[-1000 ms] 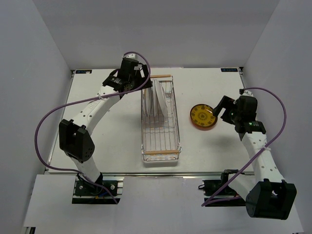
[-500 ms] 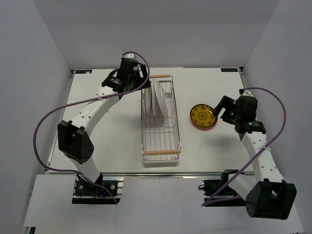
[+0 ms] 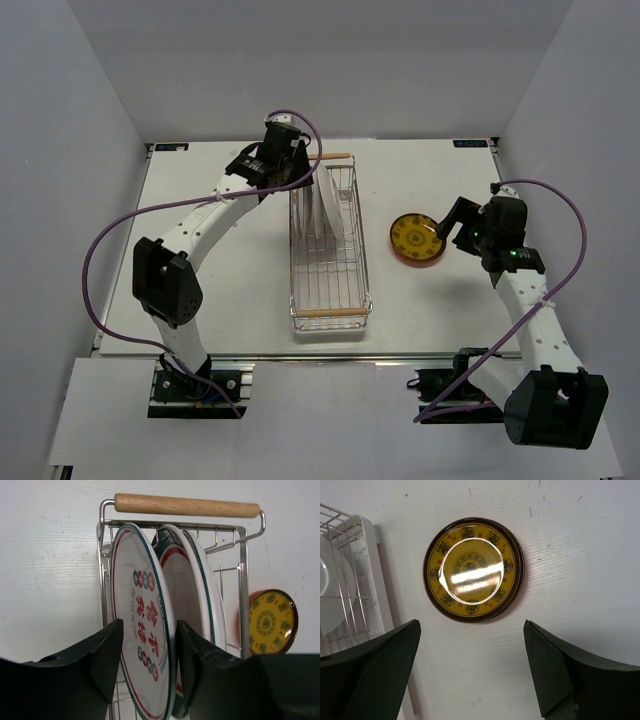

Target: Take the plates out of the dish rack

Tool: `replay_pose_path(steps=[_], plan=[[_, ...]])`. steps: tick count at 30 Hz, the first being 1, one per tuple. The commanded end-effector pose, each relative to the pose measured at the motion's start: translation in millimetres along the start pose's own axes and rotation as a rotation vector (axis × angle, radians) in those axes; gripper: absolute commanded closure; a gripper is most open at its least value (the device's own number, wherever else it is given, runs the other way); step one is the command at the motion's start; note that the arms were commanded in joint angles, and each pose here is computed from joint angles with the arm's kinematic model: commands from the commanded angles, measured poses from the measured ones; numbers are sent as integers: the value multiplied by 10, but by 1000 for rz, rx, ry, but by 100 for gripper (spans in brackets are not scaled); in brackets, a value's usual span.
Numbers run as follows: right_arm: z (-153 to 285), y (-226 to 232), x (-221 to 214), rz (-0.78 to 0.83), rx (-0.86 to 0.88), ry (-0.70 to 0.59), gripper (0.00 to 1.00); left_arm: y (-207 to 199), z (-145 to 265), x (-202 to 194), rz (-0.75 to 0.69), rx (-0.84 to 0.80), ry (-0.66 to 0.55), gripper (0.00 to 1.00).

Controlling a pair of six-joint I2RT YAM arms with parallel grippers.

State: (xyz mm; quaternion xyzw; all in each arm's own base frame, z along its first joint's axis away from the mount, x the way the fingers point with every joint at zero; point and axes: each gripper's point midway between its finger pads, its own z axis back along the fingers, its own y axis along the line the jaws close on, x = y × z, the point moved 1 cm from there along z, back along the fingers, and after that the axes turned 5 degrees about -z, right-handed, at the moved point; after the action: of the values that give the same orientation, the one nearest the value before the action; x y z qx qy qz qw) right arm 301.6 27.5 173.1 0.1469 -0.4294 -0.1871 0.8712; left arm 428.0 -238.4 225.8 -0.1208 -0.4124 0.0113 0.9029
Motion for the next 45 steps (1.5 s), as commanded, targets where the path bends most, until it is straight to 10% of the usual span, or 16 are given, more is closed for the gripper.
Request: replay_pose_path(steps=[1, 24, 45], plan=[[-17, -59, -8, 8, -24, -3, 11, -106, 152, 112, -9, -9, -29, 44], [-45, -118, -63, -3, -61, 33, 11, -277, 556, 372, 46, -69, -137, 100], [-22, -112, -56, 3, -58, 32, 11, -312, 1612, 1093, 70, -192, -430, 100]])
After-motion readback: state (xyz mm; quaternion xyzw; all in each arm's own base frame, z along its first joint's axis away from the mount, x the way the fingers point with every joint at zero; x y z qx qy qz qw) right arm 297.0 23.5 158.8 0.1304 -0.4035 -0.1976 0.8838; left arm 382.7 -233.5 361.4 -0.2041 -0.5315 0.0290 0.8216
